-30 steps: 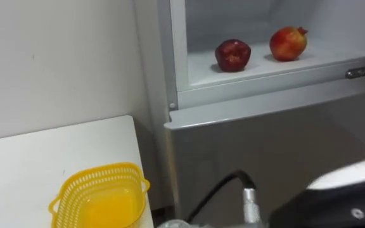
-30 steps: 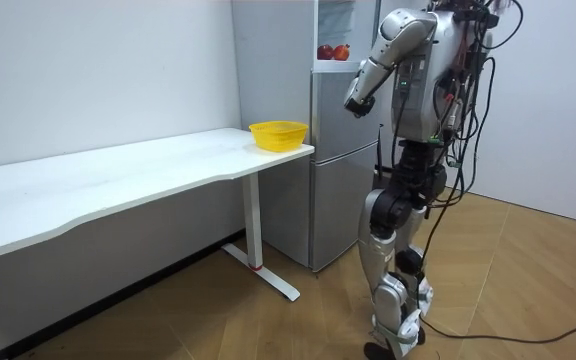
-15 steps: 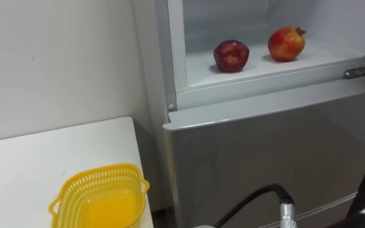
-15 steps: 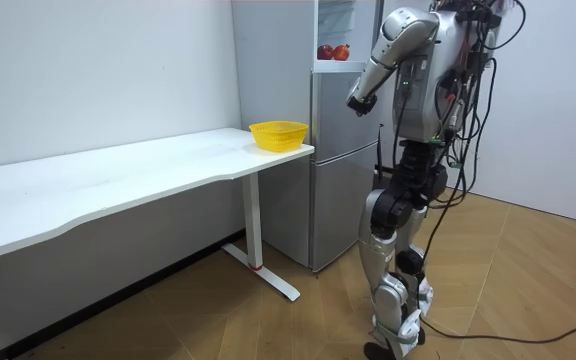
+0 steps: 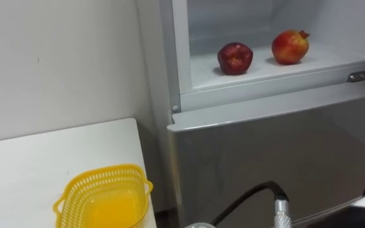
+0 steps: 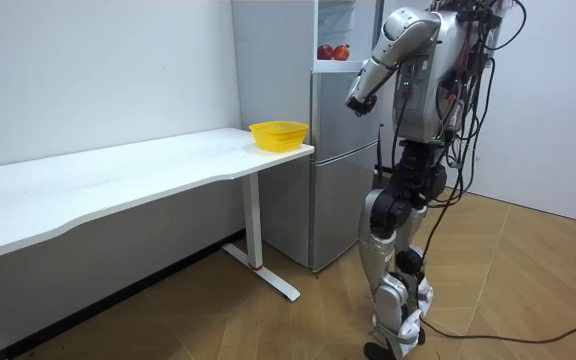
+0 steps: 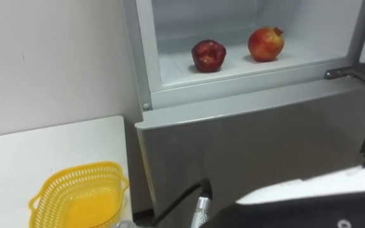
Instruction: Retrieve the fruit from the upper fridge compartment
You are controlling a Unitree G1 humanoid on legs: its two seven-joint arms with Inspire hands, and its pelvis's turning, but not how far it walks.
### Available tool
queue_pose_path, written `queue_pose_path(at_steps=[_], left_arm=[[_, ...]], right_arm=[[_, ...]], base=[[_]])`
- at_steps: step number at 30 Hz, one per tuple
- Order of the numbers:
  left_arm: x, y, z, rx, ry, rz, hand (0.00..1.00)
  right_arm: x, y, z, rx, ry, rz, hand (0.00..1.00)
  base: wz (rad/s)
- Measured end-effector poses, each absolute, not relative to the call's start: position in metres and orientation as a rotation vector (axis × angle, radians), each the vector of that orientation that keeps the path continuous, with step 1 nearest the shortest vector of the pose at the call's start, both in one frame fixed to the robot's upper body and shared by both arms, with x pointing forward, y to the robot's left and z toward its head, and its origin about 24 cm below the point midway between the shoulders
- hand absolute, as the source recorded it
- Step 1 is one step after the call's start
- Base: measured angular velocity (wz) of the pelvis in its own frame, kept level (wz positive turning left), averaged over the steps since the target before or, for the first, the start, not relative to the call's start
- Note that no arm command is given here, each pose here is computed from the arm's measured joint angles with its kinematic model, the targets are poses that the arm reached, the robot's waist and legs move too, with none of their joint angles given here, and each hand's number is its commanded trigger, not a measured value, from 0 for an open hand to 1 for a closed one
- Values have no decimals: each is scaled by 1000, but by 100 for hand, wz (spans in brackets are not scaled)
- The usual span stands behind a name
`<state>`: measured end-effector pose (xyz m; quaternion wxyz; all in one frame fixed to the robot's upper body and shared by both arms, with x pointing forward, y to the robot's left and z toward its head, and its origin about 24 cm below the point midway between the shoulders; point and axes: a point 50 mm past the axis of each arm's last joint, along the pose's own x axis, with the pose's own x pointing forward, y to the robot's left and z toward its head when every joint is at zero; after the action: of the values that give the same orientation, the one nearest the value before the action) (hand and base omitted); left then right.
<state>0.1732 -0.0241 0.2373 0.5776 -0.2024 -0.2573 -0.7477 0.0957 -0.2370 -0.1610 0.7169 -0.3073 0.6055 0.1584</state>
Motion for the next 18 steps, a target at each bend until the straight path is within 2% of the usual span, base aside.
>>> queue_pose_path(at_steps=[2,6,12,15,18], left_arm=[[178,-19,239,-470,-618,-1704,0],[192,15,236,-382,-689,-1484,0],[215,104,247,-218,-842,-843,0],[218,131,253,-185,-909,-586,0],[214,172,258,-110,-968,-218,0]], right_arm=[[92,-239,-162,-673,1360,338,0],[80,-243,-163,-615,1385,270,0],[41,-247,-168,-477,1448,131,0],[30,-244,-169,-447,1472,117,0],[19,-243,-170,-414,1482,73,0]], base=[[-8],[-6],[10],[8],[12]])
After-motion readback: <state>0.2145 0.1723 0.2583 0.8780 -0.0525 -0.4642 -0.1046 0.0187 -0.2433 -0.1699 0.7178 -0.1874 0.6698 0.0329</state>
